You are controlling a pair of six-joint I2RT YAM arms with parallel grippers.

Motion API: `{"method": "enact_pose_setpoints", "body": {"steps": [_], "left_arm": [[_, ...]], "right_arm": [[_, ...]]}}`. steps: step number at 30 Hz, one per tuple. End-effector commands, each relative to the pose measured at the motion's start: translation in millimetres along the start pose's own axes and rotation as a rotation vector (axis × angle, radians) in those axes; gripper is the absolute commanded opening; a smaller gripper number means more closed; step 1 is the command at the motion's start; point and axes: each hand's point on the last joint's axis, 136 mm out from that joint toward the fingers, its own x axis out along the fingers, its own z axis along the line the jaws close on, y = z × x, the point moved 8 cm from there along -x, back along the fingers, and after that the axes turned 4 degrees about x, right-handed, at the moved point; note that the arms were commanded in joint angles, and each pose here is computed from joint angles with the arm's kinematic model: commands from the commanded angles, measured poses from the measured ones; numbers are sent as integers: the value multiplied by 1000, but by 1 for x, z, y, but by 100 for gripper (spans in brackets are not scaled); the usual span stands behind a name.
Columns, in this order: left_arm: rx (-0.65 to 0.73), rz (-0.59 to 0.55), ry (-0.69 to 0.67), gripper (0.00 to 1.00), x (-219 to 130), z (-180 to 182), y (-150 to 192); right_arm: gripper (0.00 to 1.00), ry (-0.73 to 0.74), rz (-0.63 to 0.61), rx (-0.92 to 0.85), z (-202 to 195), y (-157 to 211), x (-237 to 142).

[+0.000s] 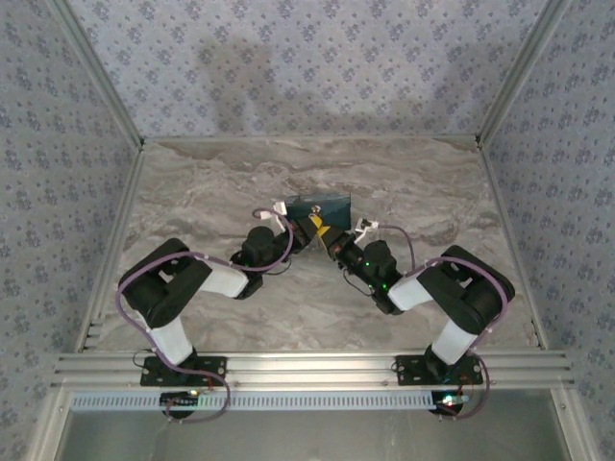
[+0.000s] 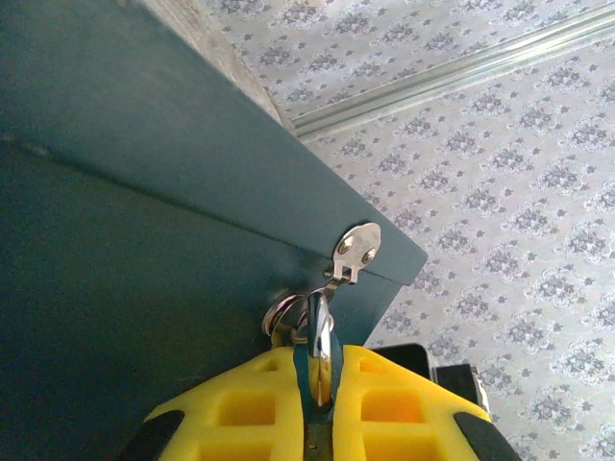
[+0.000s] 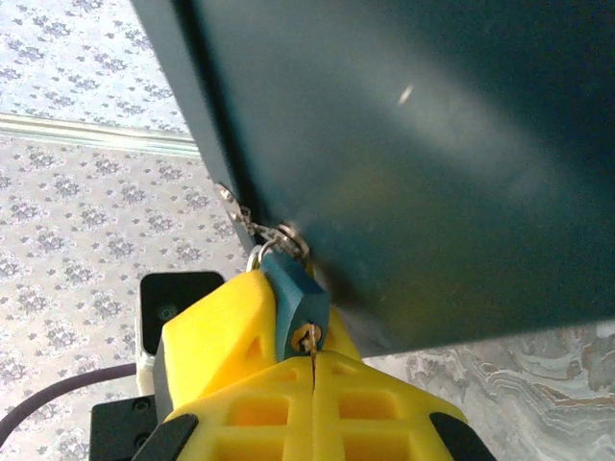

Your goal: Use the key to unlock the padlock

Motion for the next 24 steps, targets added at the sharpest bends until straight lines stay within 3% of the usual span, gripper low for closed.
{"method": "enact_pose_setpoints", "body": {"steps": [1, 8, 20, 24], "left_arm": [[20, 147, 135, 0, -3, -24, 25], [34, 137, 113, 0, -5, -21, 19], [34, 131, 106, 0, -3, -19, 19], [96, 170, 17, 0, -3, -10, 24]], "right_arm": [[0, -45, -68, -1, 7, -14, -5], [0, 53, -39, -12, -22, -17, -33], [0, 33, 24, -42, -18, -17, -37], [0, 14, 92, -80, -14, -12, -42]]}}
